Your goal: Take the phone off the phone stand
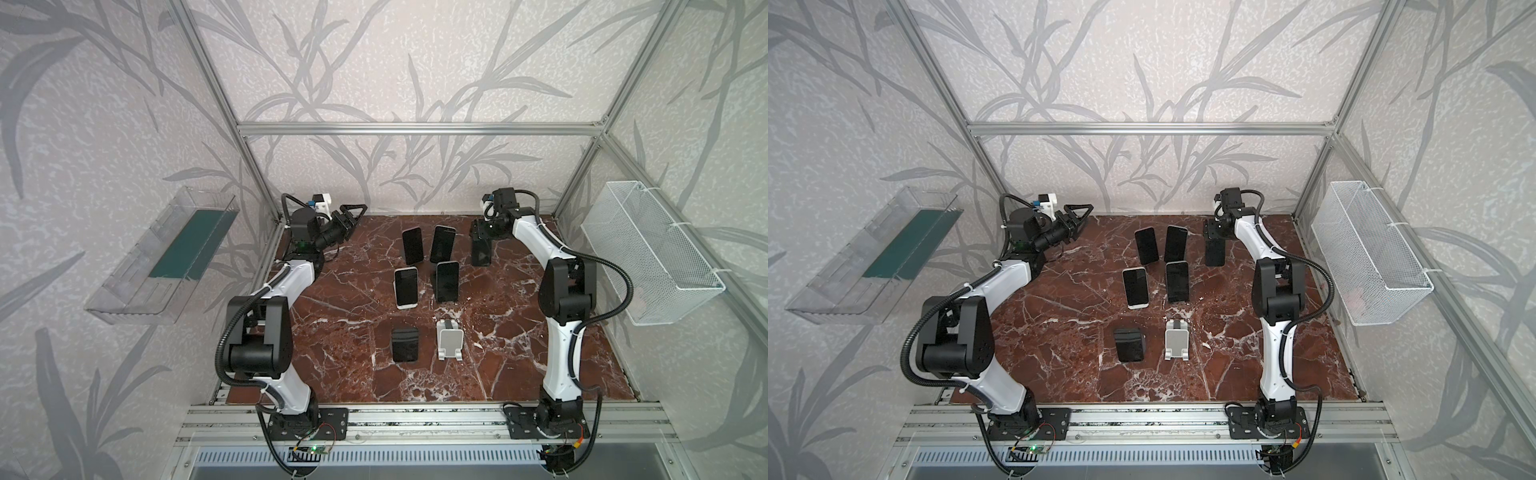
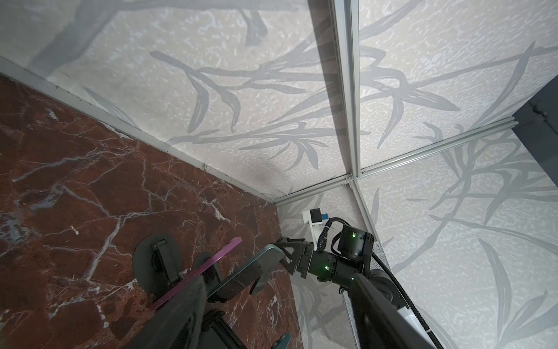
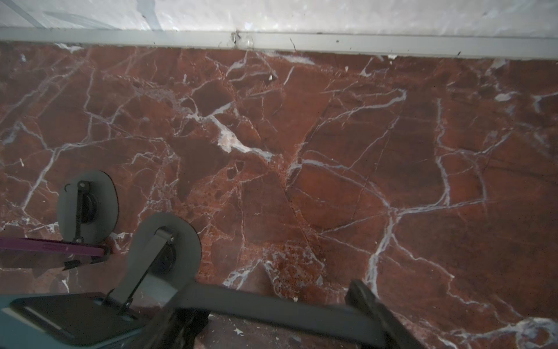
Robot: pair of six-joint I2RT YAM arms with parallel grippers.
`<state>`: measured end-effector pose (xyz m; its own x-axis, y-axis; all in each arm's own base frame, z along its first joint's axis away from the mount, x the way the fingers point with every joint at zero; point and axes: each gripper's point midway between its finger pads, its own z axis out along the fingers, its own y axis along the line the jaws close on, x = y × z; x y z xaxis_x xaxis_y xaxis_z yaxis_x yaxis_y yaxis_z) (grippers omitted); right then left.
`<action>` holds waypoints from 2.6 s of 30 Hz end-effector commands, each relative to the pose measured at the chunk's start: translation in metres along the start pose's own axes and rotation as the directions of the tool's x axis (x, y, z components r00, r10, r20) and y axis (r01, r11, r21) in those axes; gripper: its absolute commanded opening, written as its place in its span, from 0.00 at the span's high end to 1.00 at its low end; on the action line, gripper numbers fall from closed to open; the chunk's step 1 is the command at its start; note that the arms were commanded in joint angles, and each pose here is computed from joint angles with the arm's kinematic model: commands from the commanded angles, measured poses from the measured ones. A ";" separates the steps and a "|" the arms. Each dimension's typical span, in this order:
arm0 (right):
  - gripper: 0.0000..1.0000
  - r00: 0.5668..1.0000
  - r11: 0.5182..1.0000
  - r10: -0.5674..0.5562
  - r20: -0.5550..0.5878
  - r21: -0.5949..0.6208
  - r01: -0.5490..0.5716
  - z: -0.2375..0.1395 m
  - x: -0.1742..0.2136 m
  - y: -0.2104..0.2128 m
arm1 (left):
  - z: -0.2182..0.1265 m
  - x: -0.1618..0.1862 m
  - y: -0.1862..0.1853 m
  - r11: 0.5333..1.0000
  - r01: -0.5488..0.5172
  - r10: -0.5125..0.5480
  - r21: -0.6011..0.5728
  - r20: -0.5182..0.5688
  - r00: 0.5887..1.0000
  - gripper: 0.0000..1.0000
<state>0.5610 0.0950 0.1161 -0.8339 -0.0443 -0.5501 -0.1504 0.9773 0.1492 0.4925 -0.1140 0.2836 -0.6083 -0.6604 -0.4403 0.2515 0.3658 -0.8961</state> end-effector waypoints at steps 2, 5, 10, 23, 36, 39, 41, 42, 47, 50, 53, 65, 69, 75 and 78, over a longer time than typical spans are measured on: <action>0.37 0.999 0.999 -0.001 -0.053 0.043 0.004 0.009 0.002 -0.012 | -0.011 -0.008 -0.028 0.994 -0.069 0.066 0.081 0.037 0.997 0.24; 0.37 0.996 0.998 0.022 -0.083 0.068 -0.017 0.021 0.007 -0.018 | -0.019 -0.005 -0.022 0.997 -0.058 0.055 0.046 0.067 0.996 0.20; 0.39 0.990 0.996 0.064 -0.129 0.076 -0.055 0.041 0.010 -0.019 | -0.027 -0.003 -0.008 1.000 -0.018 0.018 0.003 0.118 0.993 0.13; 0.38 0.974 0.992 0.057 -0.219 0.119 -0.031 0.066 0.026 -0.029 | -0.022 0.000 -0.005 0.998 0.044 -0.047 0.033 0.097 0.994 0.01; 0.37 0.965 0.989 0.100 -0.242 0.132 -0.070 0.087 0.035 -0.039 | -0.014 0.005 -0.005 0.991 0.088 -0.095 0.098 0.060 0.994 0.01; 0.37 0.962 0.988 0.105 -0.251 0.138 -0.072 0.091 0.038 -0.041 | -0.014 0.005 -0.005 0.991 0.093 -0.099 0.098 0.057 0.993 0.01; 0.38 0.961 0.987 0.111 -0.254 0.140 -0.077 0.095 0.039 -0.042 | -0.013 0.006 -0.005 0.991 0.095 -0.100 0.099 0.053 0.994 0.01; 0.37 0.961 0.987 0.112 -0.252 0.139 -0.079 0.095 0.039 -0.042 | -0.013 0.006 -0.005 0.991 0.093 -0.099 0.100 0.052 0.994 0.01; 0.34 0.959 0.986 0.133 -0.250 0.134 -0.102 0.096 0.039 -0.042 | -0.012 0.007 -0.004 0.990 0.100 -0.105 0.100 0.046 0.993 0.01; 0.31 0.956 0.985 0.145 -0.255 0.129 -0.115 0.094 0.040 -0.042 | -0.012 0.006 -0.007 0.990 0.095 -0.100 0.108 0.043 0.994 0.01; 0.29 0.957 0.985 0.142 -0.252 0.133 -0.111 0.094 0.039 -0.045 | -0.012 0.005 -0.011 0.989 0.092 -0.097 0.115 0.037 0.995 0.01; 0.23 0.944 0.989 0.146 -0.296 0.054 -0.136 0.098 0.051 -0.033 | -0.011 0.006 -0.007 0.989 0.099 -0.102 0.108 0.029 0.994 0.02; 0.22 0.925 0.984 0.176 -0.337 0.047 -0.170 0.096 0.061 -0.029 | -0.010 0.005 -0.004 0.991 0.086 -0.087 0.099 0.010 0.996 0.02; 0.21 0.929 0.980 0.198 -0.314 0.076 -0.183 0.084 0.053 -0.032 | -0.008 0.007 0.011 0.995 0.087 -0.087 0.057 0.001 0.996 0.03; 0.18 0.948 0.981 0.195 -0.250 0.057 -0.186 0.068 0.029 -0.028 | -0.009 0.006 0.010 0.996 0.073 -0.073 0.056 -0.002 0.997 0.03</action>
<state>0.5899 0.0808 0.0278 -0.9423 0.0703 -0.3272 0.0109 0.9836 0.1800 0.4832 -0.1067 0.2563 -0.6249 -0.7081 -0.3288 0.1904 0.2702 -0.9438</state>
